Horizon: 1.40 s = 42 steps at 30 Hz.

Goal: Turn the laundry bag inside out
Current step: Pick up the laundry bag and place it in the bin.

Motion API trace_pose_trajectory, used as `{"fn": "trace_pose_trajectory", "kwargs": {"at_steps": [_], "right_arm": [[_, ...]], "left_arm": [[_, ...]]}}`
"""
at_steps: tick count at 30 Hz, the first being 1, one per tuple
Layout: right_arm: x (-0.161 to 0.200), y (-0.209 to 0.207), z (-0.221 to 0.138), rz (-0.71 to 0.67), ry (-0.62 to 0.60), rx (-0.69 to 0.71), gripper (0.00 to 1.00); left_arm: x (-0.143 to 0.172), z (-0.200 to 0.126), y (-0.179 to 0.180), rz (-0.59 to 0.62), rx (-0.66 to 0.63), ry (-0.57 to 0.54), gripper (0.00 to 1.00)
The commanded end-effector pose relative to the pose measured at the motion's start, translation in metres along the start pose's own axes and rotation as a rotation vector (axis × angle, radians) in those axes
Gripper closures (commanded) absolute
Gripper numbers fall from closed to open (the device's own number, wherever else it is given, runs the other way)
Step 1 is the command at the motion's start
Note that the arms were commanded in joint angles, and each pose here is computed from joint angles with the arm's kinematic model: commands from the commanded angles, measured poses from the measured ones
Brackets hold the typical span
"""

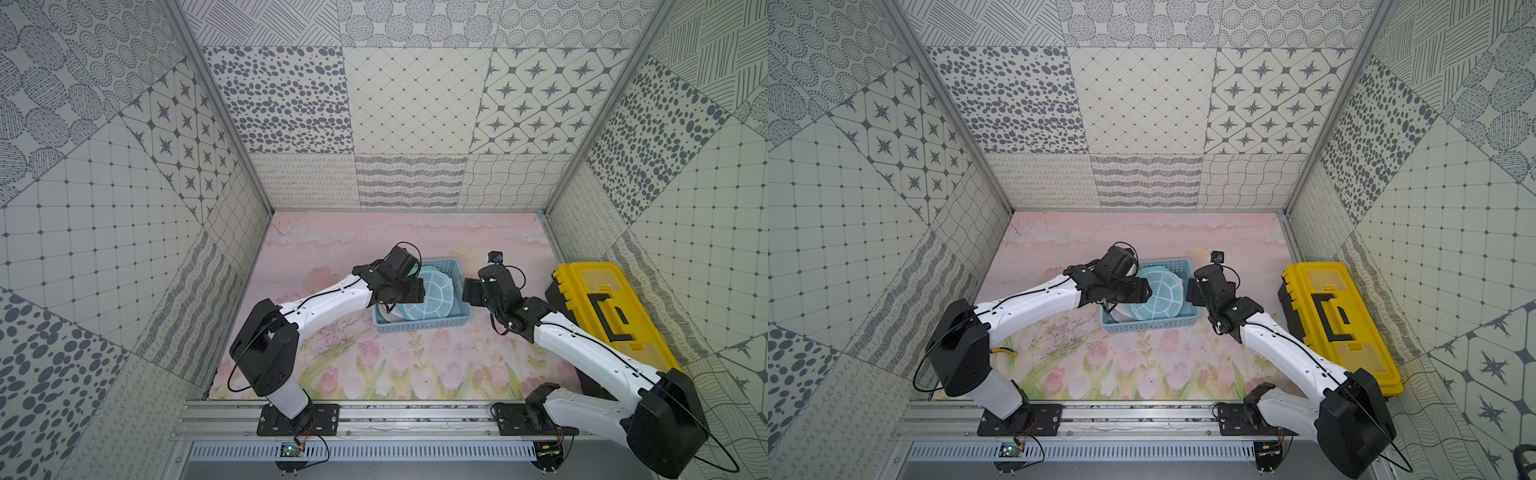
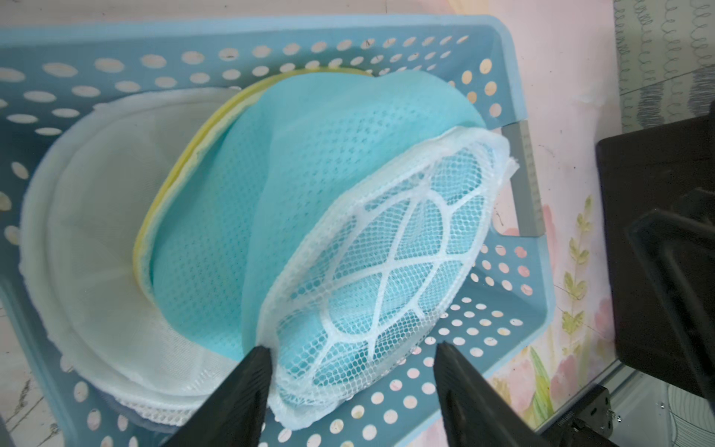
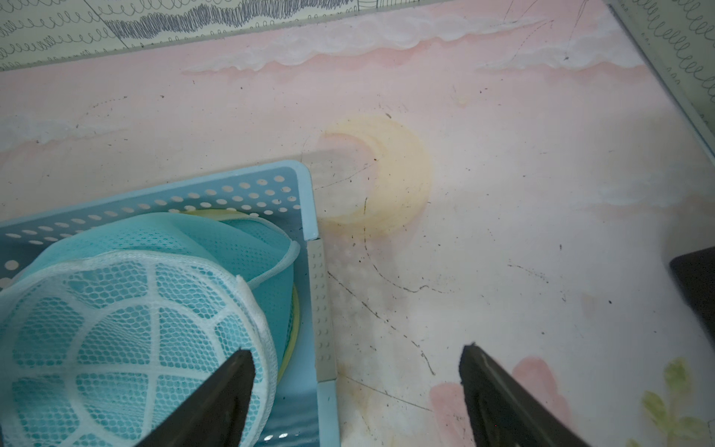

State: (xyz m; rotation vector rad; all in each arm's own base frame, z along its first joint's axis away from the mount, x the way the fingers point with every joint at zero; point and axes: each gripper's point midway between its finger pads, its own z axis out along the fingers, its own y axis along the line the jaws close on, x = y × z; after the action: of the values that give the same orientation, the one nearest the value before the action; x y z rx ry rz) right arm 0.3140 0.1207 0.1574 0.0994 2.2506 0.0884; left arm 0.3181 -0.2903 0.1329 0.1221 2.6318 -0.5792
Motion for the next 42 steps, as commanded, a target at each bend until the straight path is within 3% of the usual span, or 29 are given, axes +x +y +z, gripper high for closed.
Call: {"fn": "trace_pose_trajectory", "kwargs": {"at_steps": [1,5,9,23,27,34,42], "right_arm": [[0.001,-0.002,-0.003,-0.014,-0.022,0.002,0.12],[-0.002,-0.002,-0.005,0.002,-0.054,-0.010,0.12],[-0.002,0.002,-0.003,0.004,-0.052,-0.027,0.12],[0.008,0.011,-0.008,-0.030,-0.012,-0.070,0.13],[0.010,0.021,-0.010,-0.071,-0.015,-0.085,0.12],[0.009,0.056,-0.028,-0.181,-0.041,-0.191,0.12],[-0.008,0.125,-0.092,-0.341,-0.198,-0.514,0.12]], "left_arm": [[0.001,-0.015,0.017,0.043,-0.098,-0.033,0.25],[-0.007,-0.031,0.020,0.063,-0.114,-0.093,0.24],[-0.007,-0.022,0.017,0.082,-0.107,-0.079,0.24],[-0.009,0.017,-0.005,0.020,-0.035,-0.004,0.43],[-0.002,0.024,-0.002,0.000,-0.042,0.024,0.55],[-0.016,-0.005,-0.015,-0.099,-0.011,-0.003,0.97],[-0.031,-0.048,-0.029,-0.319,0.004,0.005,1.00]]}}
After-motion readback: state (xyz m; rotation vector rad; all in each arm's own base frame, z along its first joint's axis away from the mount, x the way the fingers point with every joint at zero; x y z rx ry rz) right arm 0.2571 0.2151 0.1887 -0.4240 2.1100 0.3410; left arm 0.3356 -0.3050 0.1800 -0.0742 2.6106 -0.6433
